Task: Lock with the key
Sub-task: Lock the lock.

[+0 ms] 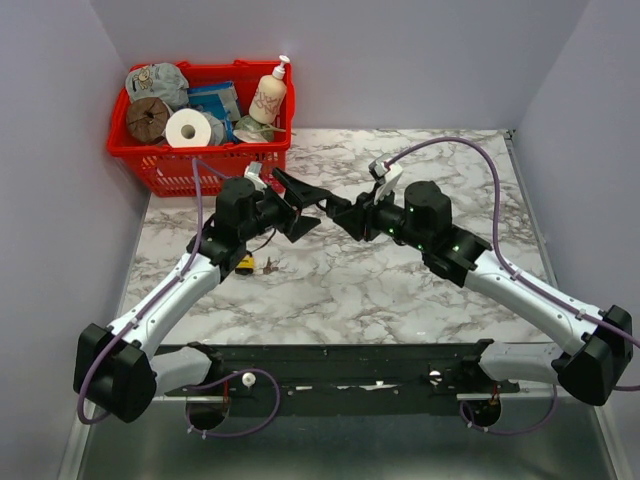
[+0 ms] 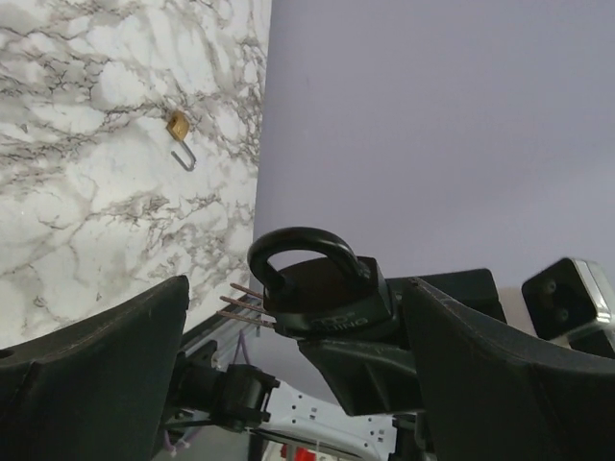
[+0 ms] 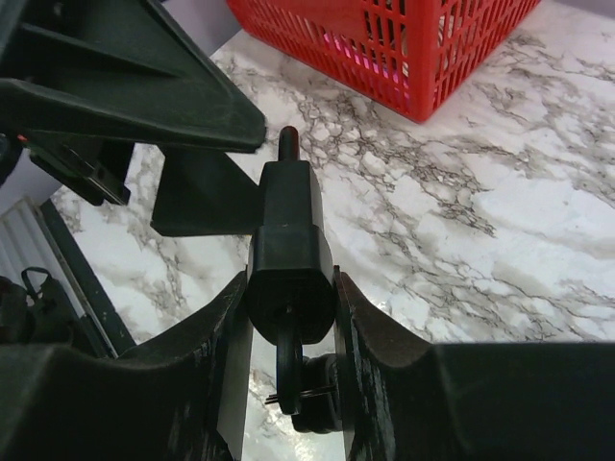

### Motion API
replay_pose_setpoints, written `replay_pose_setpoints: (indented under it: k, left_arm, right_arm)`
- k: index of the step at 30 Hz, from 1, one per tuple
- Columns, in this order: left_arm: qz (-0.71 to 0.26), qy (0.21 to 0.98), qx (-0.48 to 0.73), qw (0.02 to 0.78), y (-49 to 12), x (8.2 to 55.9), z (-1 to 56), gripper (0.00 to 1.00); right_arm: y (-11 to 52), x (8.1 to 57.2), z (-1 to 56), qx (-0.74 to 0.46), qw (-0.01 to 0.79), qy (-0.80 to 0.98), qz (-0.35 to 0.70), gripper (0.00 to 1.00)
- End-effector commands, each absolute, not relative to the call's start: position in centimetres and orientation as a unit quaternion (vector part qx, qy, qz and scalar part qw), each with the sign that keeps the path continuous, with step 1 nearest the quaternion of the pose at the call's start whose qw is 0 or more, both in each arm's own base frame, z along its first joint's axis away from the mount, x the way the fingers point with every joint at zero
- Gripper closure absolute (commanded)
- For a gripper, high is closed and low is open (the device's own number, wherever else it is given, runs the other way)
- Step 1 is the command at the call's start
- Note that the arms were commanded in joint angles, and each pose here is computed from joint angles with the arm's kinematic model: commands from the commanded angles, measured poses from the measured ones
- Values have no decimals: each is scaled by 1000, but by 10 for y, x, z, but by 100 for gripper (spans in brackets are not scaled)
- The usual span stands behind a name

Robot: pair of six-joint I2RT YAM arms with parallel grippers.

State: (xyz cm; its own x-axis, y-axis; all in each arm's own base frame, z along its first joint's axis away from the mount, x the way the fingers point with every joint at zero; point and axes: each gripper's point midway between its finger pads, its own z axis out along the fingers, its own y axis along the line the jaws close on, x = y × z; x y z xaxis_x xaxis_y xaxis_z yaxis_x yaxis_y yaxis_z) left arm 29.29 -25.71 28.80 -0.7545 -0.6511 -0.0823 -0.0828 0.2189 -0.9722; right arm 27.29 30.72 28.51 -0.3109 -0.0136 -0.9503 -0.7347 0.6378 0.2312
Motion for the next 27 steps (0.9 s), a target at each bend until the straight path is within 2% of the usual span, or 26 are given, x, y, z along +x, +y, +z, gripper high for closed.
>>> replay_pose_setpoints:
  k: [1,11,13,22,25,27]
  left_arm:
    - [-610,715,-248,236,-276,293,321,1]
    - [-625,712,-230,222,-293,292,330,2]
    - [-627,712,-226,223,-295,292,332,9]
    - [-629,709,-226,225,-296,295,333,23]
    - [-629,709,-214,236,-296,295,335,35]
    - [-629,709,-207,243,-295,294,335,54]
  right_arm:
    - [310,285,341,-224,614,674,345,99]
    - [316,283,341,-216,620,669,348,99]
    - [315,286,338,-208,622,673,342,99]
    - [320,284,332,-204,618,677,344,99]
    - [321,283,330,-206,613,679,347,99]
    - [323,280,326,-214,606,681,351,99]
